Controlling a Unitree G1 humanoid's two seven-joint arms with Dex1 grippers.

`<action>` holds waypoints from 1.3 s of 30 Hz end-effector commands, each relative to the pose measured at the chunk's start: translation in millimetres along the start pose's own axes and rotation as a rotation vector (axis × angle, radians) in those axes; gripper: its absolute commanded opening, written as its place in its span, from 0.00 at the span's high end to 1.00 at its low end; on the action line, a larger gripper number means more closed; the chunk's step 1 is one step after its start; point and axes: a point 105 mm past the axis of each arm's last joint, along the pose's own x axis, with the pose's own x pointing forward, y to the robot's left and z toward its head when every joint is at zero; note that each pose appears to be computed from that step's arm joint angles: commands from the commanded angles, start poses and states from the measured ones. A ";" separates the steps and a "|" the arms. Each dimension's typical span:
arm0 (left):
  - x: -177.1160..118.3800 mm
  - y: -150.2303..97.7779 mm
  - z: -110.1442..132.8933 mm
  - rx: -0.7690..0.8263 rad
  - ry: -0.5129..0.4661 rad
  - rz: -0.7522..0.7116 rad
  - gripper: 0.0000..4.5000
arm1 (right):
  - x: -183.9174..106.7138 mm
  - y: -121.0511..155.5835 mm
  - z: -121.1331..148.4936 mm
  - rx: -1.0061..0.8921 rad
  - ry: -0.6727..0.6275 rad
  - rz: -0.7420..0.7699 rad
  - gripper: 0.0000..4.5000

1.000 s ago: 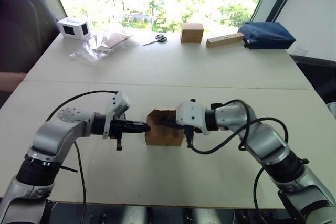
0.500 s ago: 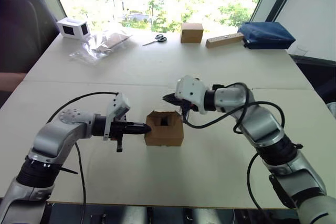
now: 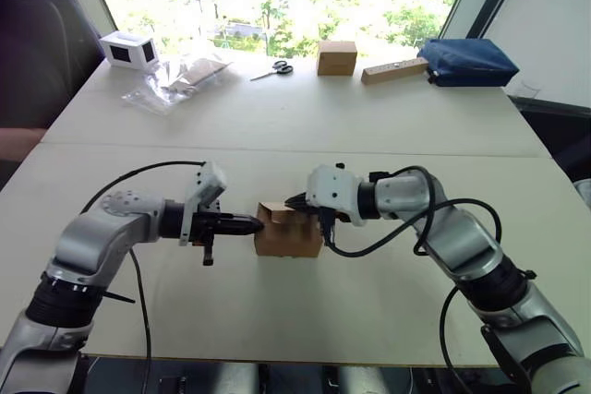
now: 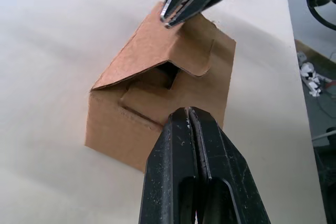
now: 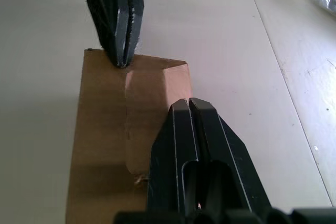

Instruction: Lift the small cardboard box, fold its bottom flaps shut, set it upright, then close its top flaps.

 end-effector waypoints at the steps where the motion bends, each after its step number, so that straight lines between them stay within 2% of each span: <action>1: -13.8 1.6 27.3 0.021 -0.076 -0.004 1.00 | -4.5 -3.3 10.1 -0.033 -0.027 -0.029 1.00; 4: -2.2 6.7 49.8 0.055 -0.154 0.038 1.00 | -2.9 -5.3 9.9 -0.037 -0.025 -0.040 1.00; 6: 6.5 8.7 52.2 0.066 -0.165 0.055 1.00 | -2.6 -5.5 10.4 -0.037 -0.026 -0.041 1.00; 14: 28.0 14.3 39.2 0.069 -0.137 0.084 1.00 | -5.0 -7.2 11.4 -0.042 -0.023 -0.053 1.00; 28: 30.3 8.6 22.0 0.067 -0.094 0.080 1.00 | -19.1 -7.1 23.2 -0.057 -0.056 -0.062 1.00; 33: 30.4 11.9 21.9 0.063 -0.097 0.087 1.00 | -21.5 15.9 28.7 -0.013 -0.100 0.042 1.00; 39: 32.7 11.0 25.5 0.062 -0.112 0.090 1.00 | -15.7 26.8 24.7 -0.023 -0.071 0.077 1.00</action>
